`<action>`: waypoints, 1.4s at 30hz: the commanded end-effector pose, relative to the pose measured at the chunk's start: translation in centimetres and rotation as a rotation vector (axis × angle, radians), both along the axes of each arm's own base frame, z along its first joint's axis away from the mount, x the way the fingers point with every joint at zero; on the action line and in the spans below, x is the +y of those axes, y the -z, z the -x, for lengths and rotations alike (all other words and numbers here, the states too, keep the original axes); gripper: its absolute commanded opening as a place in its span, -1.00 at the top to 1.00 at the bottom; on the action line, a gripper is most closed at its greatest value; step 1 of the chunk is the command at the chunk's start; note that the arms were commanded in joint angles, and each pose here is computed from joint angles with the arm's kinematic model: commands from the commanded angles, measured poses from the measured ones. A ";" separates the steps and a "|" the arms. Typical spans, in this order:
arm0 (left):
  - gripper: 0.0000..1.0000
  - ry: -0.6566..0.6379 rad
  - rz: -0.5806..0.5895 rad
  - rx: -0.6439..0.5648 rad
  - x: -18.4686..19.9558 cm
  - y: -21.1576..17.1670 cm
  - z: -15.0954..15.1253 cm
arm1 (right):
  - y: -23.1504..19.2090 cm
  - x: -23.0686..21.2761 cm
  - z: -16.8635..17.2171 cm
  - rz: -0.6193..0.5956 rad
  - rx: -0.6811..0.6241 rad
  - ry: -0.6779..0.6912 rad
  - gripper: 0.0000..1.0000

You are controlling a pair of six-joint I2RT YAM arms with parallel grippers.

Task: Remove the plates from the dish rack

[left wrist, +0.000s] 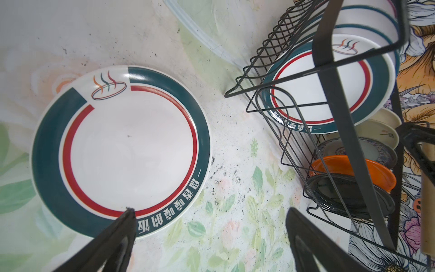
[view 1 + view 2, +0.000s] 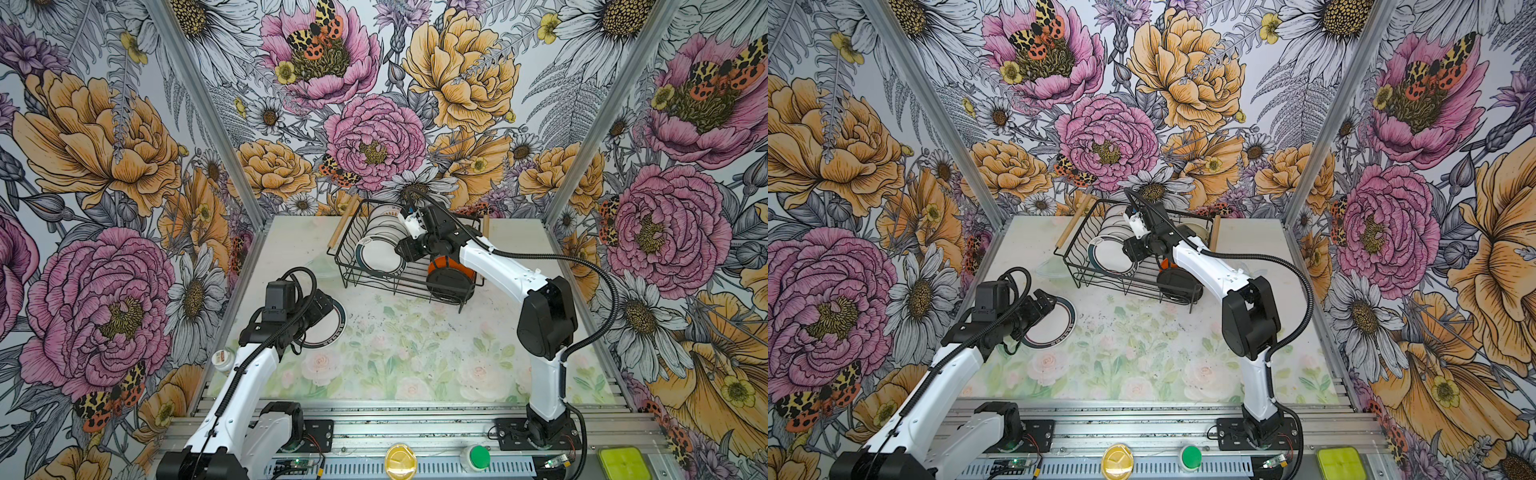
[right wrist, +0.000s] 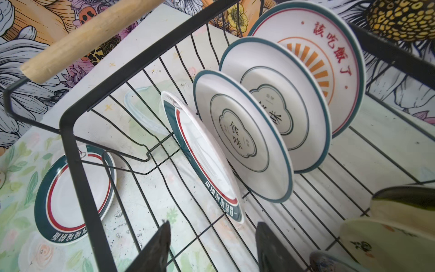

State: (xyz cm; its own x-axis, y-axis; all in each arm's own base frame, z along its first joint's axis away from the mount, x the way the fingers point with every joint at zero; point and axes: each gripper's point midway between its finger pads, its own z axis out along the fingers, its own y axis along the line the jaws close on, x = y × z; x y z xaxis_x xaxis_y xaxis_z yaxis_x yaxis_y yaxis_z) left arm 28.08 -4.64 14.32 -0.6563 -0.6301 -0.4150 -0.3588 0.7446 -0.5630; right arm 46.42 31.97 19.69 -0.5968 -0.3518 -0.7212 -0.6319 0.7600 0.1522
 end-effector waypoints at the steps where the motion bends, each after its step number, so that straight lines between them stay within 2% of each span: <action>1: -0.98 0.005 -0.029 -0.021 0.2 -0.3 0.1 | 0.2 0.3 -1.4 0.030 -0.047 -0.002 -0.14; 7: -0.98 0.020 -0.033 -0.022 0.1 -0.2 0.2 | 1.0 1.5 -1.9 0.026 -0.050 -0.064 0.02; 14: -0.98 0.033 -0.036 -0.032 0.0 -0.4 0.2 | 1.7 1.8 -2.5 0.060 -0.088 -0.133 0.07; 24: -0.98 0.056 -0.032 -0.053 -0.3 -0.8 0.5 | 3.4 1.9 -3.7 0.160 -0.159 -0.225 0.21; 42: -0.98 0.064 -0.039 -0.079 -0.3 -1.3 0.7 | 5.2 3.0 -3.8 0.204 -0.225 -0.390 0.86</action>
State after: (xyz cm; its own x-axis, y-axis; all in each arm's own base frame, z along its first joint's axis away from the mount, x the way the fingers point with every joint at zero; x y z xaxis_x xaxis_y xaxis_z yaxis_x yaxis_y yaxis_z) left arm 27.53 -4.68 15.71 -0.6505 -0.5886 -0.4799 -0.2878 0.7759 -0.5614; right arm 50.01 34.36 14.03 -0.2871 -0.6559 -0.6981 -0.8573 0.5010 -0.1182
